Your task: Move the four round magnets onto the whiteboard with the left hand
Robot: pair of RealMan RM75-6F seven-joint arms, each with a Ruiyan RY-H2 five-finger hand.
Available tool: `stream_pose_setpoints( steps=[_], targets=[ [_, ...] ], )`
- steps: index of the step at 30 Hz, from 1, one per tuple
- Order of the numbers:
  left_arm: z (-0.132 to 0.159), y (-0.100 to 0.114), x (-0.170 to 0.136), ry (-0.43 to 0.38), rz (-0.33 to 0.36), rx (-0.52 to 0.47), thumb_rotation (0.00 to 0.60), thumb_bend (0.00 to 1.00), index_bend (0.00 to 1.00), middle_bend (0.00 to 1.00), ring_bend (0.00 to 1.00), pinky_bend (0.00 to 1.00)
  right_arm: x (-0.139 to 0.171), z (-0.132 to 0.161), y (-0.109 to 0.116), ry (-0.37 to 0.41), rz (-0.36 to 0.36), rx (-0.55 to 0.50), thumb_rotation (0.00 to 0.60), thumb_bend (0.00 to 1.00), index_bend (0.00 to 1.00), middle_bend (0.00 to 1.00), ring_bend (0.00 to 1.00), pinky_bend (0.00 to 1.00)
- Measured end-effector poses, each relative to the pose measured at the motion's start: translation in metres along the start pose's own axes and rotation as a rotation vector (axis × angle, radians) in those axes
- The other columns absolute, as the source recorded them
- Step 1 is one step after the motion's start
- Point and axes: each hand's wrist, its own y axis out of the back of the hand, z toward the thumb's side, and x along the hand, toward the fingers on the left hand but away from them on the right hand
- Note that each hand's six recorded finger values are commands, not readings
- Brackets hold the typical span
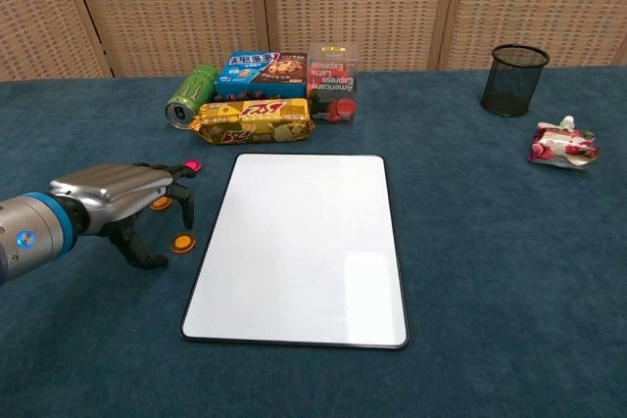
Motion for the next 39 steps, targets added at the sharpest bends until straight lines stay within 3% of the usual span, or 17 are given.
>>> stream_pose_setpoints(
  steps=[3, 11, 23, 33, 39],
  targets=[
    [0.002, -0.001, 0.001, -0.001, -0.003, -0.002, 0.6, 0.3, 0.37, 0.0, 0.0, 0.0, 0.0, 0.0, 0.0, -0.001, 0.001, -0.002, 0.6, 0.06, 0.0, 0.0, 0.0, 0.0],
    [0.004, -0.004, 0.003, 0.002, 0.0, -0.001, 0.6, 0.31, 0.53, 0.0, 0.0, 0.0, 0.0, 0.0, 0.0, -0.002, 0.003, -0.006, 0.6, 0.06, 0.0, 0.0, 0.0, 0.0],
    [0.012, 0.011, -0.003, -0.018, 0.033, -0.032, 0.6, 0.32, 0.53, 0.0, 0.0, 0.0, 0.0, 0.0, 0.0, -0.003, 0.005, -0.012, 0.6, 0.06, 0.0, 0.0, 0.0, 0.0],
    [0.051, 0.022, -0.012, -0.103, 0.025, -0.023, 0.6, 0.31, 0.53, 0.0, 0.0, 0.0, 0.0, -0.001, 0.0, -0.005, 0.008, -0.013, 0.6, 0.06, 0.0, 0.0, 0.0, 0.0],
    [0.07, 0.016, -0.01, -0.123, 0.001, -0.027, 0.6, 0.25, 0.3, 0.0, 0.0, 0.0, 0.0, -0.001, 0.0, -0.006, 0.011, -0.018, 0.6, 0.06, 0.0, 0.0, 0.0, 0.0]
  ],
)
